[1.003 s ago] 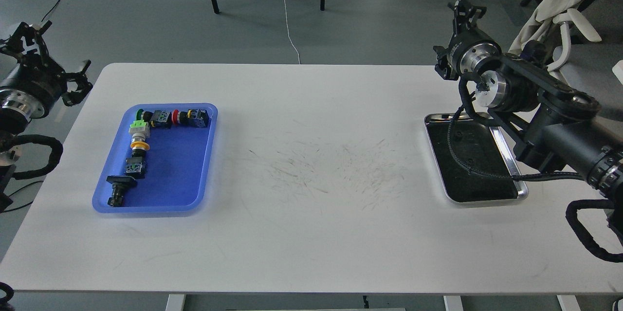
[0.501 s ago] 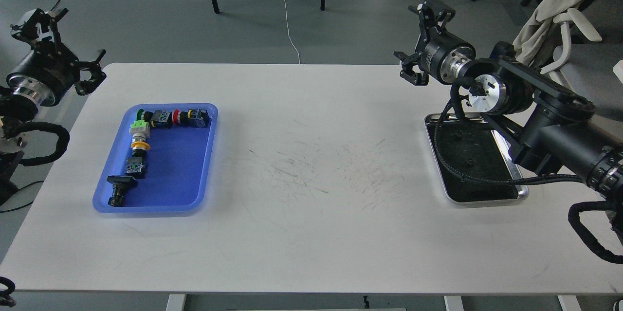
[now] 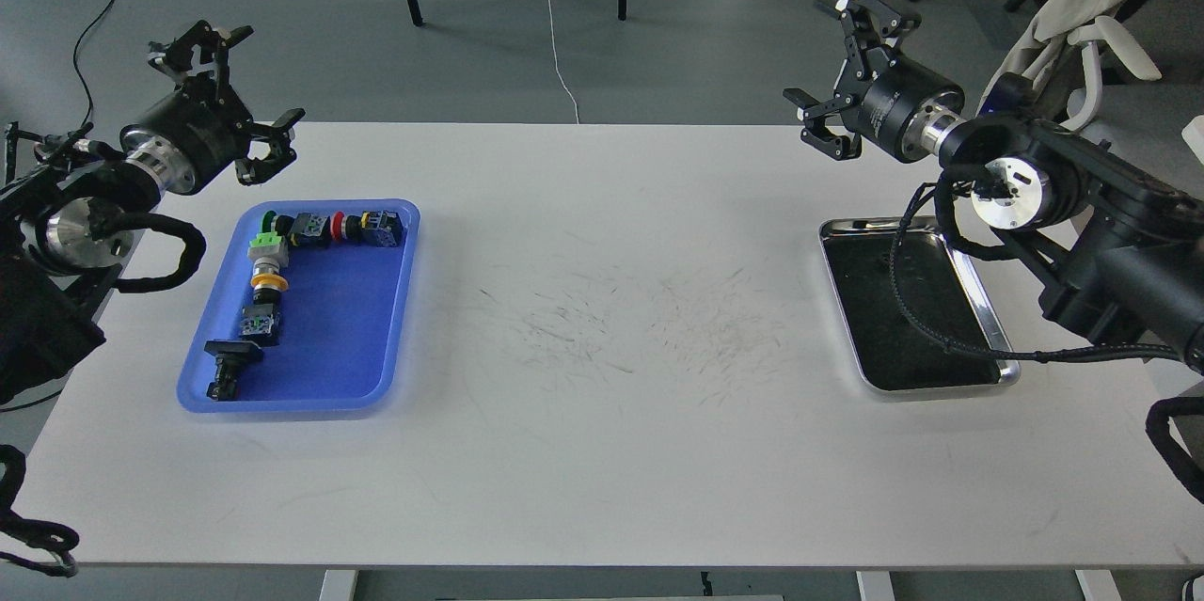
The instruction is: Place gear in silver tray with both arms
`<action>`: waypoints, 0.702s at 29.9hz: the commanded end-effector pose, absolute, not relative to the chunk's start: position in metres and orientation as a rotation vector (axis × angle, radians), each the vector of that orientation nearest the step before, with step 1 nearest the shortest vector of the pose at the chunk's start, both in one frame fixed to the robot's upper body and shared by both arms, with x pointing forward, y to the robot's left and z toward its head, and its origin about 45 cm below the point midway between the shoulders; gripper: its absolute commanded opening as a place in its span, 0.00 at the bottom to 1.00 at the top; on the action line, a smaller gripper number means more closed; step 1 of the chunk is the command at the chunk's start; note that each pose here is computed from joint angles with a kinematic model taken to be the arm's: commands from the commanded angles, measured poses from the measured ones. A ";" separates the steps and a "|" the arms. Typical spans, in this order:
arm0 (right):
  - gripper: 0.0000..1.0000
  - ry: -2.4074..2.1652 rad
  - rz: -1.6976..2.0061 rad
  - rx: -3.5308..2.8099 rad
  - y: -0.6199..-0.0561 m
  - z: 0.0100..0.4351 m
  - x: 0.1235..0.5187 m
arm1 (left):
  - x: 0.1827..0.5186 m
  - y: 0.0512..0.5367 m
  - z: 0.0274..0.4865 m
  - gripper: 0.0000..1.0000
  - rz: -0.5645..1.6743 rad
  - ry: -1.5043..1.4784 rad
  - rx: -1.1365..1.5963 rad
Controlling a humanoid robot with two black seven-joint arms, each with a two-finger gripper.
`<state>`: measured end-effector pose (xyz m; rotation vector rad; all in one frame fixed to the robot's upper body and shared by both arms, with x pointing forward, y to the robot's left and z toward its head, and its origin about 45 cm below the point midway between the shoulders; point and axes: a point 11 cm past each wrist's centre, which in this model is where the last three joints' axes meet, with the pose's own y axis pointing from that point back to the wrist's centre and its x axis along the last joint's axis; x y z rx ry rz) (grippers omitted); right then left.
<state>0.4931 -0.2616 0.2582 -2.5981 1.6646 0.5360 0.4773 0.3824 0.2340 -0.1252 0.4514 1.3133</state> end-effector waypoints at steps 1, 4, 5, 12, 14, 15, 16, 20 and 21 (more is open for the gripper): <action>0.98 1.677 0.537 -2.576 -0.265 0.259 0.494 | 0.479 0.376 0.234 0.99 1.300 0.460 -0.132; 0.98 1.678 0.540 -2.573 -0.264 0.258 0.495 | 0.478 0.378 0.233 0.99 1.309 0.456 -0.136; 0.98 1.679 0.538 -2.571 -0.264 0.259 0.495 | 0.478 0.381 0.233 0.99 1.317 0.455 -0.139; 0.98 1.737 0.541 -2.511 -0.266 0.261 0.501 | 0.477 0.388 0.235 0.99 1.339 0.424 -0.165; 0.98 1.755 0.546 -2.496 -0.266 0.260 0.502 | 0.476 0.389 0.234 0.99 1.339 0.422 -0.158; 0.98 1.765 0.547 -2.486 -0.266 0.260 0.503 | 0.476 0.389 0.234 0.99 1.339 0.421 -0.156; 0.98 1.768 0.547 -2.477 -0.266 0.261 0.504 | 0.476 0.389 0.234 0.99 1.340 0.423 -0.159; 0.98 1.768 0.548 -2.471 -0.265 0.263 0.504 | 0.476 0.388 0.234 0.99 1.339 0.420 -0.168; 0.98 1.775 0.549 -2.468 -0.266 0.262 0.504 | 0.476 0.388 0.234 0.99 1.339 0.420 -0.168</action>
